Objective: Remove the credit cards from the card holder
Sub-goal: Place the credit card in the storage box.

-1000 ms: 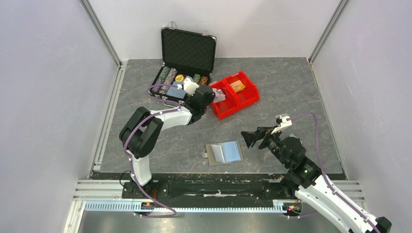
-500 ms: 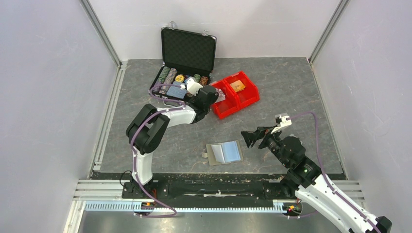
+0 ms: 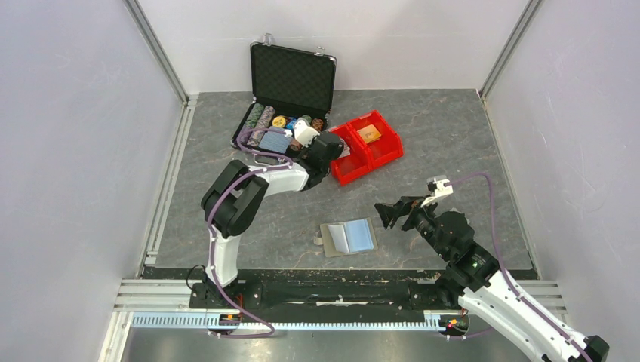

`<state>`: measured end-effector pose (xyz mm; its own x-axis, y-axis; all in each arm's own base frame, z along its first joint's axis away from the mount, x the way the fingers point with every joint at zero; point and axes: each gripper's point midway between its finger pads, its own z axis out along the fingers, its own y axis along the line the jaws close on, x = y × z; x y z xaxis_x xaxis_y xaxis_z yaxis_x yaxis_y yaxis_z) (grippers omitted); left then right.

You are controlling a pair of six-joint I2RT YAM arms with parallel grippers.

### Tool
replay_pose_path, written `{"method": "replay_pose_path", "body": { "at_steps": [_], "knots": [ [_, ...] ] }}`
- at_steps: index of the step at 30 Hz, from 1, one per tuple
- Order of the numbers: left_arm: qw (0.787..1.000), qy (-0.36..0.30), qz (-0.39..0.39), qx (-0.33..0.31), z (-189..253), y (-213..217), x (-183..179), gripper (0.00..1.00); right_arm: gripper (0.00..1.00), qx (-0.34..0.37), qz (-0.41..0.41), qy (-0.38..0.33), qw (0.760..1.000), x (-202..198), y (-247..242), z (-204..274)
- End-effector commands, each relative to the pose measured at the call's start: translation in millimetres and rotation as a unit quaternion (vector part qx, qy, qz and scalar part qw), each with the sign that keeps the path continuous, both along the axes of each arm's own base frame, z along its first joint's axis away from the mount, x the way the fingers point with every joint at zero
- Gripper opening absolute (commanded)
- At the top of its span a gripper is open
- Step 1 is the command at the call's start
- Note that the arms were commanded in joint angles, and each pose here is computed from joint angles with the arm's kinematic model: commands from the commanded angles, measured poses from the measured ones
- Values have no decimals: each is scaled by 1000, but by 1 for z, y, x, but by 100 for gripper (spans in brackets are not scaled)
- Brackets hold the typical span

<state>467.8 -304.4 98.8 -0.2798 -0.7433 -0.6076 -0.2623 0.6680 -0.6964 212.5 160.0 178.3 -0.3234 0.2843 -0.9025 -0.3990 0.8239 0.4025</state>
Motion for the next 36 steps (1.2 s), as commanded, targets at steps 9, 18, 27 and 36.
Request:
{"method": "replay_pose_path", "body": {
  "at_steps": [9, 18, 27, 36],
  "knots": [
    [999, -36, 6, 35, 10, -6, 15, 5, 98, 5, -18, -30, 999, 6, -6, 30],
    [998, -45, -4, 45, 22, -9, 16, 25, 98, 10, -19, -30, 999, 5, -6, 31],
    [996, -65, -6, 63, 60, 0, 12, 38, 98, 7, -8, -14, 1000, 3, -1, 22],
    [992, -87, -47, 81, 101, 0, 0, 49, 98, 6, -2, -3, 1000, 3, 2, 17]
  ]
}}
